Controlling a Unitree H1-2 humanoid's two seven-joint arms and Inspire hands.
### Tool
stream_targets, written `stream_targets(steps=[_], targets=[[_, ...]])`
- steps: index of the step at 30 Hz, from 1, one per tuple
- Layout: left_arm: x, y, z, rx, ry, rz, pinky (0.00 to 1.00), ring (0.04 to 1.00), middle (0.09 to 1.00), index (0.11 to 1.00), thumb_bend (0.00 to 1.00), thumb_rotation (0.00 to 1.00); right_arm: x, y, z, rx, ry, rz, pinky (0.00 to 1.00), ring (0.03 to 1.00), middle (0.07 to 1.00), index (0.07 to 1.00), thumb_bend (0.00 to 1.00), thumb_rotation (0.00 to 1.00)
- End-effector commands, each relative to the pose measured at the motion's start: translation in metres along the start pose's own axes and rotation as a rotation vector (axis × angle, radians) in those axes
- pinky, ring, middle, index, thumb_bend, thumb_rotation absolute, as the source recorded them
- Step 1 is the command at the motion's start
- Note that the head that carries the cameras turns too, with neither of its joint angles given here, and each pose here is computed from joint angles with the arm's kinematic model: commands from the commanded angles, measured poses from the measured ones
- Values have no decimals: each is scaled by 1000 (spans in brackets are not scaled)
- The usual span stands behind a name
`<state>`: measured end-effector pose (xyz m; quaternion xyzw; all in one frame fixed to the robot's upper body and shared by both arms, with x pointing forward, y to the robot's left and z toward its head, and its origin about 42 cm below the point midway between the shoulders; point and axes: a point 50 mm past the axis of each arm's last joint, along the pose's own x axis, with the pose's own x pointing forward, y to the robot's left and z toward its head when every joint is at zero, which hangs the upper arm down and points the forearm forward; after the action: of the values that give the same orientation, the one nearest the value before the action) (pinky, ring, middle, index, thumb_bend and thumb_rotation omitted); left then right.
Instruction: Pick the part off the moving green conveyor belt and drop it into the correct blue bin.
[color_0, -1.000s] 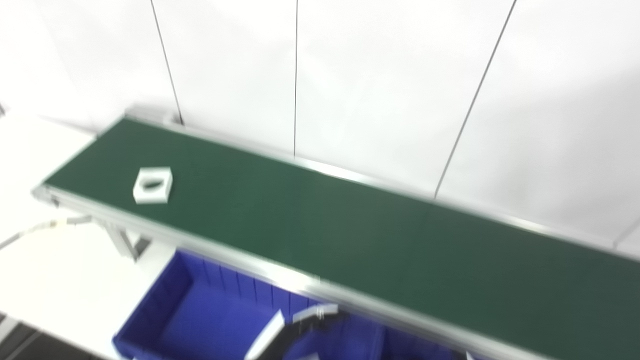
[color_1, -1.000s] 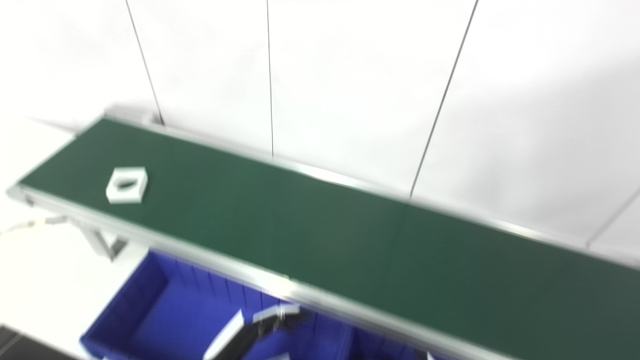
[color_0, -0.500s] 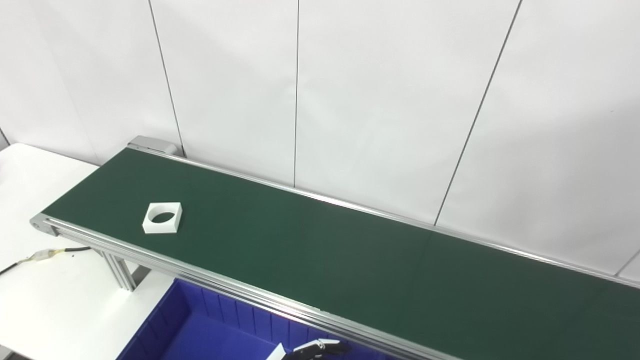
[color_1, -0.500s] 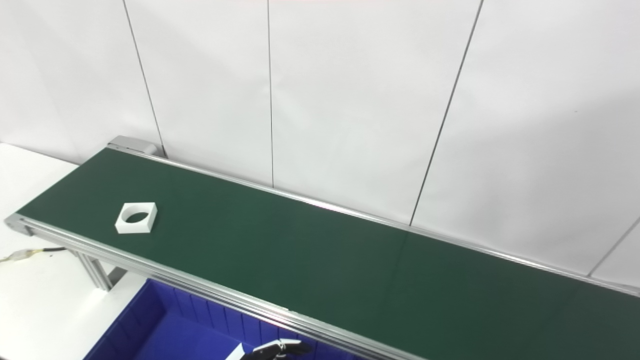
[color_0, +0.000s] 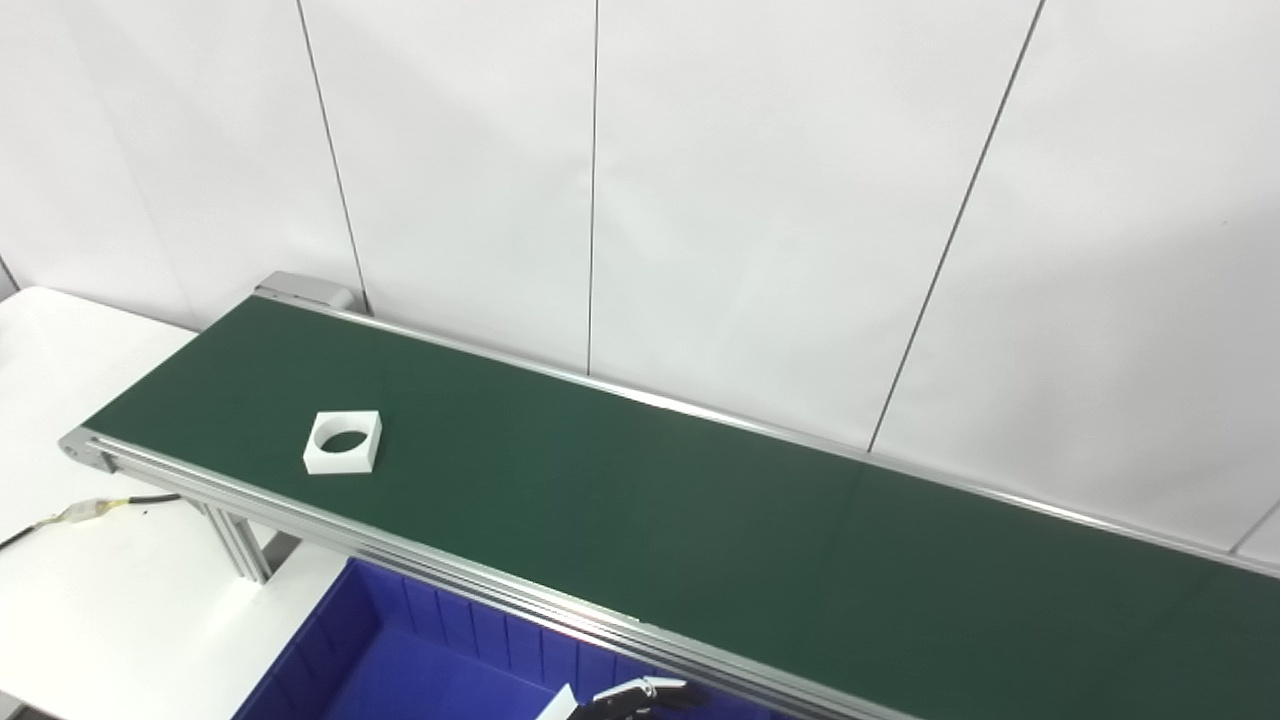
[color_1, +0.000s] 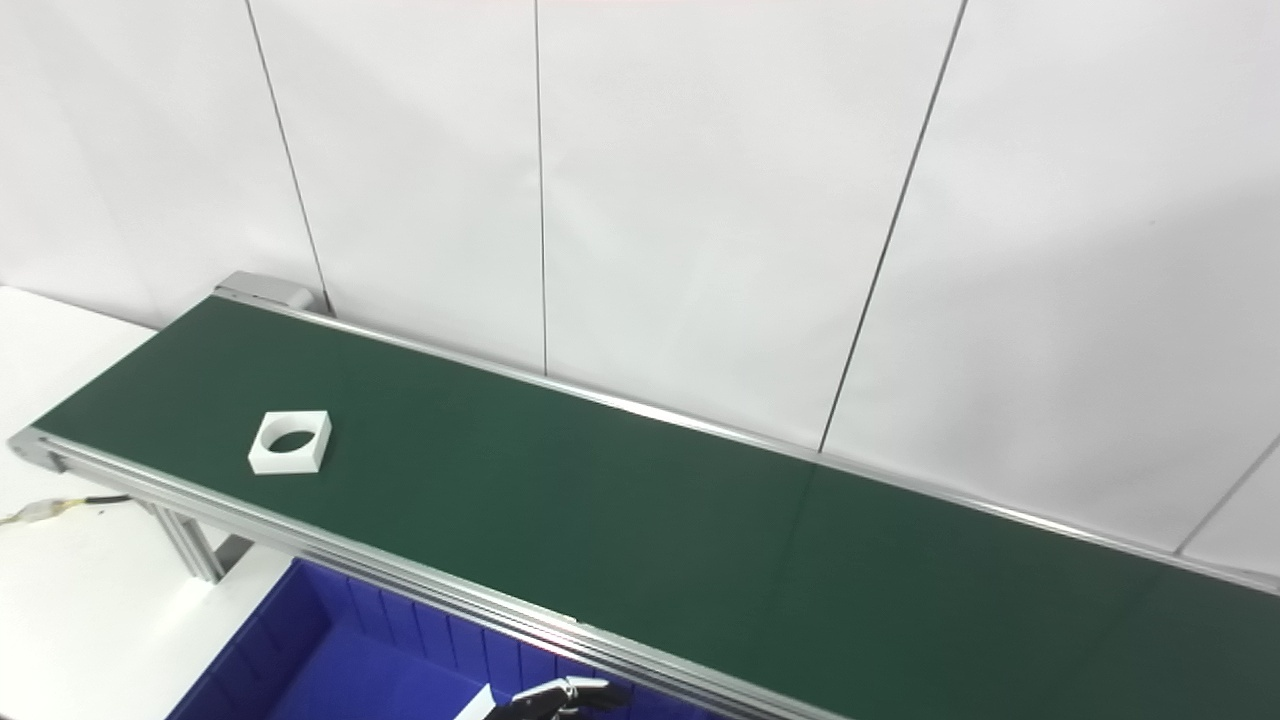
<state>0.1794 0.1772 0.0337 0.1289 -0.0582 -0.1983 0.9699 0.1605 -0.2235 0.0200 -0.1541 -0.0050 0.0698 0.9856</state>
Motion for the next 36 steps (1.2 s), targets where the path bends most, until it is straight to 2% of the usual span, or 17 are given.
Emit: stream_targets(steps=[1, 7, 11, 16, 21, 24, 27, 36], targets=[[6, 5, 10, -3, -70, 37, 741, 814, 825, 775, 902, 134, 5, -4, 9, -1, -84, -15, 807, 875, 893, 863, 993, 336], [6, 5, 13, -8, -78, 44, 737, 809, 823, 774, 904, 118, 3, -5, 10, 8, -85, -17, 810, 879, 896, 865, 996, 325], [9, 7, 20, -3, -111, 48, 729, 802, 819, 773, 901, 120, 3, -6, 10, -6, -90, -17, 803, 873, 893, 862, 984, 321], [17, 16, 42, -15, -192, 86, 712, 785, 808, 761, 919, 134, 2, -7, 10, 9, -85, -20, 809, 878, 895, 862, 990, 284], [27, 32, 66, -16, -289, 113, 726, 798, 819, 771, 919, 152, 2, -8, 10, 7, -87, -18, 811, 879, 896, 863, 1000, 303], [34, 39, 74, -7, -324, 120, 729, 809, 830, 781, 930, 161, 2, -8, 11, 13, -88, -16, 822, 886, 900, 866, 1000, 305], [42, 47, 77, 11, -343, 143, 719, 807, 829, 782, 941, 152, 2, -8, 12, 11, -91, -20, 821, 885, 897, 863, 1000, 294], [61, 70, 76, 84, -352, 192, 794, 847, 852, 808, 913, 188, 3, -8, 11, 8, -90, -19, 822, 888, 899, 863, 998, 315]])
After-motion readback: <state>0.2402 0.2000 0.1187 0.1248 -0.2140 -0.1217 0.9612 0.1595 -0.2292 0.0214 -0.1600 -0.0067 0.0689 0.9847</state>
